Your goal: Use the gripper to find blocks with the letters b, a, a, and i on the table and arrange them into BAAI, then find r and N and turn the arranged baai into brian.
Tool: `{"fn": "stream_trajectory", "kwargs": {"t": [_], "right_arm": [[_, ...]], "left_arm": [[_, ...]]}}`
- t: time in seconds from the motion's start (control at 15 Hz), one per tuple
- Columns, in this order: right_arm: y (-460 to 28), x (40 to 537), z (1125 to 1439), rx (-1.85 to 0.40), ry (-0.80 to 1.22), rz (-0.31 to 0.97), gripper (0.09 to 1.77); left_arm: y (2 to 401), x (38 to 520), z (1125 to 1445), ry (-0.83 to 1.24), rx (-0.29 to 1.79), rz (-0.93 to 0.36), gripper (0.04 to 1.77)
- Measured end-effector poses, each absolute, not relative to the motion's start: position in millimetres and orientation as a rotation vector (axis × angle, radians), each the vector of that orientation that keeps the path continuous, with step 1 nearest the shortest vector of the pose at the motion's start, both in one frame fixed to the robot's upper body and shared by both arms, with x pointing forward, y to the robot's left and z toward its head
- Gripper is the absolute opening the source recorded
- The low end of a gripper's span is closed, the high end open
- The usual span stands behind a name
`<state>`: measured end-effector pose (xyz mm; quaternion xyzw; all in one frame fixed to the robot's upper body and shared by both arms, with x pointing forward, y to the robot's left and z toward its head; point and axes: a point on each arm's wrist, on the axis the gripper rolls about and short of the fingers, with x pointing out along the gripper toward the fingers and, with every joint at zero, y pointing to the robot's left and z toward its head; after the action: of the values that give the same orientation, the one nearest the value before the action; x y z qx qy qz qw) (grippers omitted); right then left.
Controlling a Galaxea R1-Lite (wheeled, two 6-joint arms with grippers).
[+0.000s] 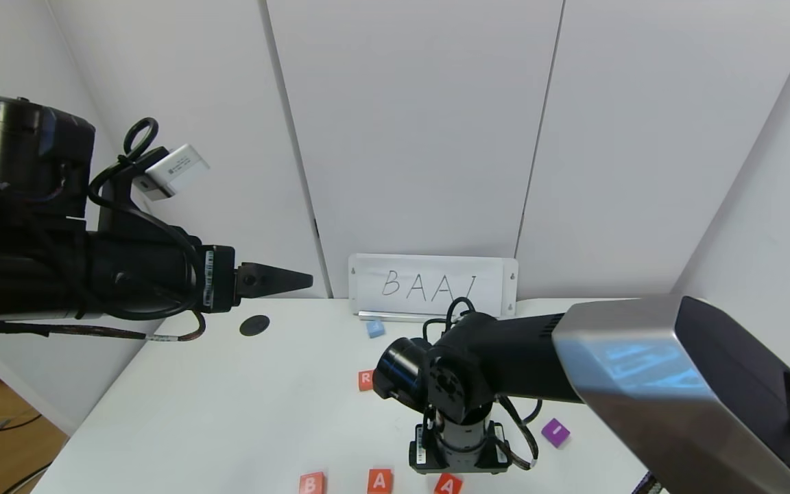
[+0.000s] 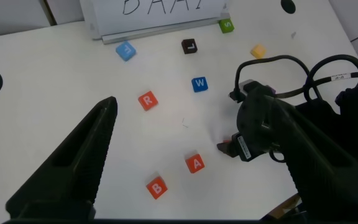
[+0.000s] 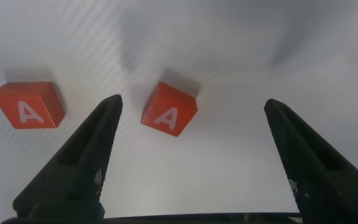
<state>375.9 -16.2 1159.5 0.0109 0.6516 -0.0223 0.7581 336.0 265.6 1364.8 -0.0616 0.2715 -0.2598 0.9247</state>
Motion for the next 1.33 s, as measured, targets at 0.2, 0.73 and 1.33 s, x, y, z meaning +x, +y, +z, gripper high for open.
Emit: {"fn": "stream_trajectory", "kwargs": {"t": [0.2, 0.73, 1.33], "right_arm": [[-29.7, 377.7, 1173.0, 0.024, 1.429, -0.080, 1.66], [-59.7, 365.4, 1185.7, 0.024, 1.430, -0.114, 1.69], [-68.7, 350.1, 1175.9, -0.042, 1.424, -0.145, 1.70]], "left_arm": [[266.2, 334.9, 1365.5, 0.554, -0.124, -0.533, 1.72], [268.4, 335.0, 1367.2, 0.547, -0.124, -0.526, 1.72], [270.2, 338.2, 1365.7, 0.551, -0.125, -0.516, 1.72]]}}
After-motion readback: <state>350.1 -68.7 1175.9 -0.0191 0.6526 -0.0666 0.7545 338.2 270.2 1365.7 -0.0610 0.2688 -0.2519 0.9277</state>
